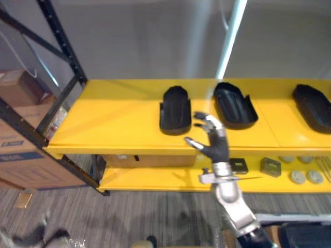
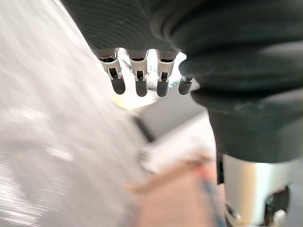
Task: Walk over and take plastic housings, then place them on the shelf
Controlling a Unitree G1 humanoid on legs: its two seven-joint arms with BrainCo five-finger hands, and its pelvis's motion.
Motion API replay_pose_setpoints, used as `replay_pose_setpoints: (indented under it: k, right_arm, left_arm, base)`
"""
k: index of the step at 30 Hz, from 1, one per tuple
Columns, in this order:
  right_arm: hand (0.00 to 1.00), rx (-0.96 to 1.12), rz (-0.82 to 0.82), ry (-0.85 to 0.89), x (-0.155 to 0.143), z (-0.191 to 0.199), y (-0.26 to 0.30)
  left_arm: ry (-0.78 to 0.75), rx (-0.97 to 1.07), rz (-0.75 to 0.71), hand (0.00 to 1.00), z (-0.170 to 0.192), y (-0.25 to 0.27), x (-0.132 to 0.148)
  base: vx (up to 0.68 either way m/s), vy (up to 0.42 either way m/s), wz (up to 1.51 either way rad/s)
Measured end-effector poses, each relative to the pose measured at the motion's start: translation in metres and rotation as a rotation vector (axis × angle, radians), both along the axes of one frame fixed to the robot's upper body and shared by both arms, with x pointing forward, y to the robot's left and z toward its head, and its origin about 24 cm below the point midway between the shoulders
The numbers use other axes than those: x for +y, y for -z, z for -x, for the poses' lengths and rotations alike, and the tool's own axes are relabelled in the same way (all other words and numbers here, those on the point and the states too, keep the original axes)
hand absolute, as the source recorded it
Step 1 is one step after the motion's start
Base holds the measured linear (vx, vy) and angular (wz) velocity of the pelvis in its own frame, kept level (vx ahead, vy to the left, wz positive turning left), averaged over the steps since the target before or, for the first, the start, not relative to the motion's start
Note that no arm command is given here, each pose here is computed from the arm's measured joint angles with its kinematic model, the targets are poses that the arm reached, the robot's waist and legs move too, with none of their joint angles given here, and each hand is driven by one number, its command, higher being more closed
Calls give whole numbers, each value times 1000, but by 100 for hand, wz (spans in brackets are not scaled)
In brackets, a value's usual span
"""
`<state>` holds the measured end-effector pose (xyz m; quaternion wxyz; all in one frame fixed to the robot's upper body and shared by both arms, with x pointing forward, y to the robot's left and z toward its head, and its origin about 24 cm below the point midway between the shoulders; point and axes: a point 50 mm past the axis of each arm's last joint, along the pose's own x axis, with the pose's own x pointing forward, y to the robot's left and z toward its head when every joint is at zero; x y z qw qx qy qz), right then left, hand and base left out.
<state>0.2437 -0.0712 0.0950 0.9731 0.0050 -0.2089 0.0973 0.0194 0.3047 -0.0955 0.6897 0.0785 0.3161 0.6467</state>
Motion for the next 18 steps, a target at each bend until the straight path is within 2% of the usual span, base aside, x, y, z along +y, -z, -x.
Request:
replay_pose_setpoints:
  k: [5, 8, 12, 18]
  right_arm:
    - [100, 72, 32, -74, 26, -1, 12]
    - [100, 130, 63, -24, 27, -3, 24]
    - [100, 174, 82, 71, 22, -5, 34]
    - [100, 137, 114, 211, 15, -14, 29]
  left_arm:
    - [31, 98, 148, 0, 28, 23, -19]
    - [59, 108, 210, 0, 29, 30, -27]
    - [107, 81, 240, 0, 20, 33, -32]
    - [264, 2, 264, 0, -17, 35, -45]
  base:
    - [-58, 0, 2]
    - [-41, 1, -3]
    - [-9, -1, 0]
    - [33, 6, 2]
